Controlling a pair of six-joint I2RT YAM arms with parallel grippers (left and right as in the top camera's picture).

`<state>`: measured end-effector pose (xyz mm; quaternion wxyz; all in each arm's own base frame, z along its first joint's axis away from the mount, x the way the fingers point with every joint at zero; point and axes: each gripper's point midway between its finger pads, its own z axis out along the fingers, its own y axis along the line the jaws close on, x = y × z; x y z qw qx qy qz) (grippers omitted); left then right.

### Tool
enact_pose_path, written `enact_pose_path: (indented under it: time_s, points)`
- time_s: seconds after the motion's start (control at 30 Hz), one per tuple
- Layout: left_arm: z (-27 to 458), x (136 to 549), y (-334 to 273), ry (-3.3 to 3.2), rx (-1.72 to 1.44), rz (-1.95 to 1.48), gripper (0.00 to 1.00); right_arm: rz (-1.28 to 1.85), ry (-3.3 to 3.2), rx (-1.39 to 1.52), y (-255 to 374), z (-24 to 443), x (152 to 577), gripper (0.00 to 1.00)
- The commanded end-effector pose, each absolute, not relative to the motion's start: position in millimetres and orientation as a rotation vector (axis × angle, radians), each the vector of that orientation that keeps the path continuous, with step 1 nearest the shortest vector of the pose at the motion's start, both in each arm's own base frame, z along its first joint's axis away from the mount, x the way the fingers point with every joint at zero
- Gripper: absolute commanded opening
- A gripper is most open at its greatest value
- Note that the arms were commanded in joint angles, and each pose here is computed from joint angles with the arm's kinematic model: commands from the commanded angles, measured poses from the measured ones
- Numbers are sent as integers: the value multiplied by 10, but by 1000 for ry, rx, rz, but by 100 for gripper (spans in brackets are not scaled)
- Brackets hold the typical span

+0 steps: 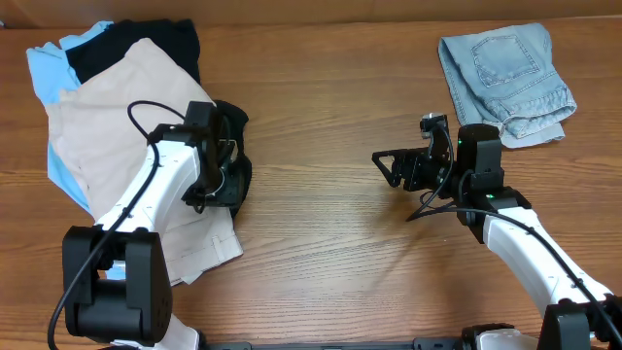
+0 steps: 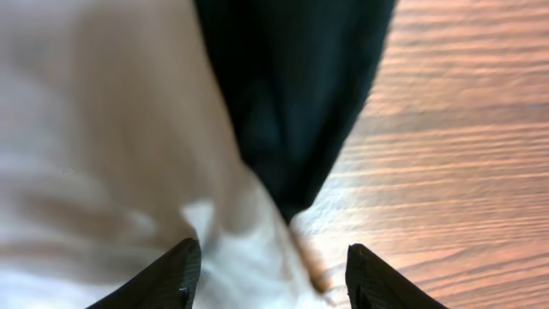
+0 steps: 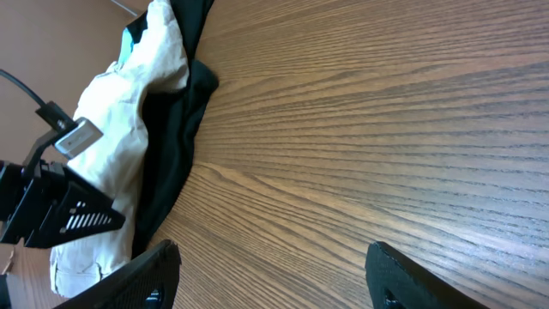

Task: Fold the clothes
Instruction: 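Pull the beige shorts out and drag them to table center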

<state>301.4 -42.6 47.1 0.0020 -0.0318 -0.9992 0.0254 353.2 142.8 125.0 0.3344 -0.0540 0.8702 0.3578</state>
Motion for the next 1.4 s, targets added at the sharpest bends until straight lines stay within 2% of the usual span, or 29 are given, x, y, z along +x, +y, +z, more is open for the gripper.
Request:
enact_pose_path:
  time_s: [0.0,0.03,0.1,0.17,0.27,0.3,0.4,0.5,0.57,0.63,0.67,0.7,0.77,0.83,0.97,1.17,1.37]
  points:
    - [459,2939,-324,-3111,-63,-21,54,923,2252,-150,1439,1331,3590,73]
    - [453,2932,-325,-3110,-64,-21,51,922,2252,-150,1439,1331,3591,73]
    - [450,2929,-332,-3109,-67,-21,38,922,2252,-150,1439,1330,3590,74]
    - [450,2930,-332,-3109,-67,-21,29,923,2253,-150,1439,1329,3590,77]
    - [439,2911,-328,-3103,-67,-22,21,923,2252,-150,1439,1330,3589,78]
    - [426,2896,-327,-3099,-67,-22,21,923,2252,-150,1439,1330,3589,78]
    - [339,2833,-320,-3085,-66,-24,29,923,2252,-150,1439,1330,3589,79]
    - [237,2832,-340,-3091,-67,-6,46,923,2253,-150,1439,1329,3590,79]
    - [198,2849,-378,-3095,-68,25,52,923,2253,-150,1439,1329,3590,80]
    - [167,2836,-387,-3083,-68,32,50,922,2252,-150,1439,1329,3590,80]
    - [157,2823,-382,-3075,-68,27,42,922,2253,-150,1438,1328,3590,80]
    - [145,2802,-367,-3064,-68,15,27,921,2253,-149,1437,1328,3591,80]
    - [141,2784,-350,-3054,-68,0,7,918,2253,-148,1434,1327,3593,80]
    - [159,2775,-327,-3047,-68,-21,4,918,2253,-148,1434,1327,3593,80]
    - [464,2806,-324,-3010,-65,-27,4,919,2253,-148,1435,1327,3592,80]
    - [1469,3227,-428,-3133,-93,-6,4,926,2256,-134,1435,1327,3593,80]
    - [1892,3430,-919,-3249,-277,188,4,929,2258,-127,1435,1328,3593,80]
